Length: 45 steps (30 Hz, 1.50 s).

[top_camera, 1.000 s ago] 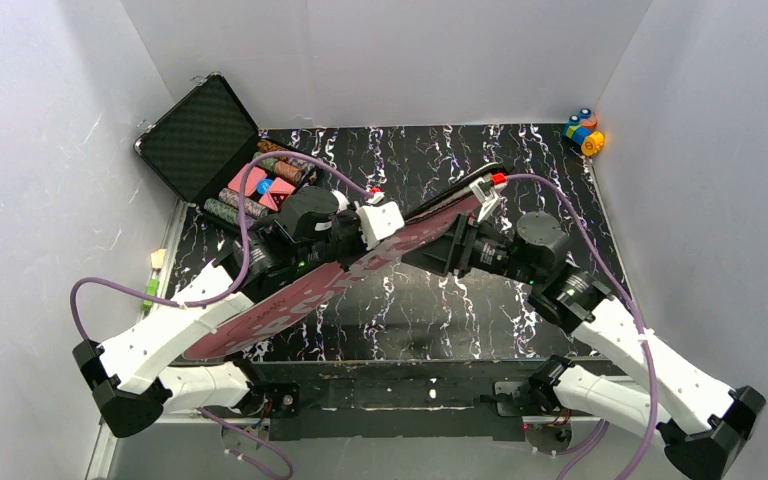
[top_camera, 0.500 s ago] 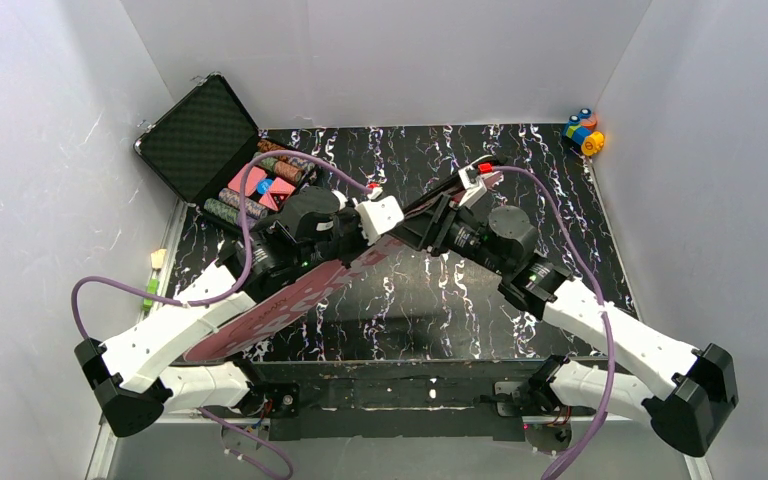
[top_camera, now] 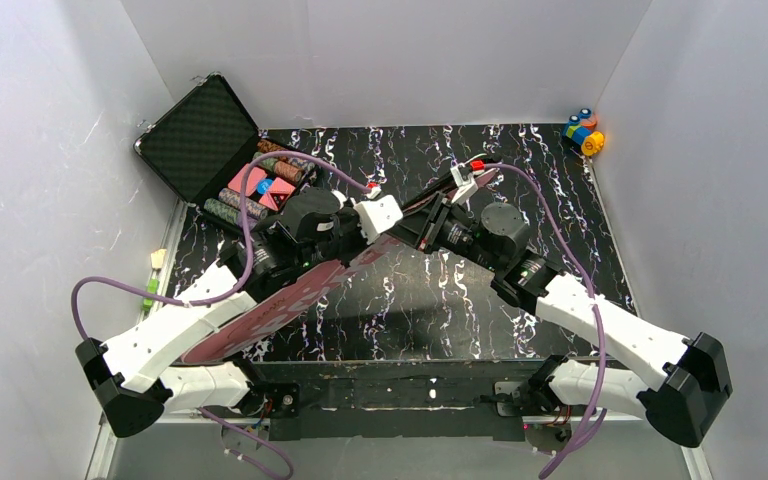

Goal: Pack up the badminton gear

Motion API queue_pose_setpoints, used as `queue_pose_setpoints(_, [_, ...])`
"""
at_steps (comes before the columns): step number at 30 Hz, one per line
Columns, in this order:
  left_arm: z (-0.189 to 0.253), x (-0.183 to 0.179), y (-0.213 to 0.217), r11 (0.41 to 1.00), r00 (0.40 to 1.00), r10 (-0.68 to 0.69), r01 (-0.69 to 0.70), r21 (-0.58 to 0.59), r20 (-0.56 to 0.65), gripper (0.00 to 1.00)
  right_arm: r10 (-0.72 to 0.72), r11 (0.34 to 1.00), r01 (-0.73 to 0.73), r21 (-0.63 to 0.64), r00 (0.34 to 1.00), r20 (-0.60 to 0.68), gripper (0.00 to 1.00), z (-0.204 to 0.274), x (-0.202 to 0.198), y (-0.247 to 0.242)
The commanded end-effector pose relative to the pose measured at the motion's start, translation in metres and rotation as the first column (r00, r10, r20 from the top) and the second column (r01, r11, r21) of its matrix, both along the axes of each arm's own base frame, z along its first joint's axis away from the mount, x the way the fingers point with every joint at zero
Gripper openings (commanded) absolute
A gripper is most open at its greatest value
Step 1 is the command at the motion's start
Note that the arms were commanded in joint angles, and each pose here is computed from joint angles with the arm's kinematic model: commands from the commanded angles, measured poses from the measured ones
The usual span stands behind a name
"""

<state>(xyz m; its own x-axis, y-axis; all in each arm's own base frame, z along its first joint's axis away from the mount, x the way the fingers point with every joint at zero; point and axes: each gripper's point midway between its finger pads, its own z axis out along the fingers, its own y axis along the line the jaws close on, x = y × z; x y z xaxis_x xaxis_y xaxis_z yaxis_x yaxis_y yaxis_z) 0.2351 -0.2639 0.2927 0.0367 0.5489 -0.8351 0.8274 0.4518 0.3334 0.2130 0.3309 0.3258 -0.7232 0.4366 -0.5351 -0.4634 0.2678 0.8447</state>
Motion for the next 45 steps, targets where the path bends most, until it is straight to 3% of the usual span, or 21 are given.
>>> queue_pose_setpoints(1, [0.033,-0.004,-0.008,0.994,0.997,-0.031,0.038,-0.101,0.07,0.0,-0.02,0.997,0.014,0.079,0.997,0.068,0.21,0.038,0.002,-0.001])
queue_pose_setpoints(6, [0.031,-0.004,-0.007,0.995,0.997,-0.028,0.035,-0.097,0.071,0.0,-0.039,0.997,0.035,0.075,0.997,0.064,0.01,0.036,0.002,-0.006])
queue_pose_setpoints(19, [0.033,-0.005,-0.001,0.995,0.996,-0.027,0.035,-0.091,0.085,0.0,-0.141,0.99,0.138,0.038,0.986,0.091,0.01,0.039,0.005,-0.038])
queue_pose_setpoints(45, [0.026,-0.015,0.003,0.995,0.993,-0.082,0.086,-0.044,0.09,0.0,-0.441,0.894,0.445,-0.044,0.893,0.086,0.01,0.043,0.05,-0.194])
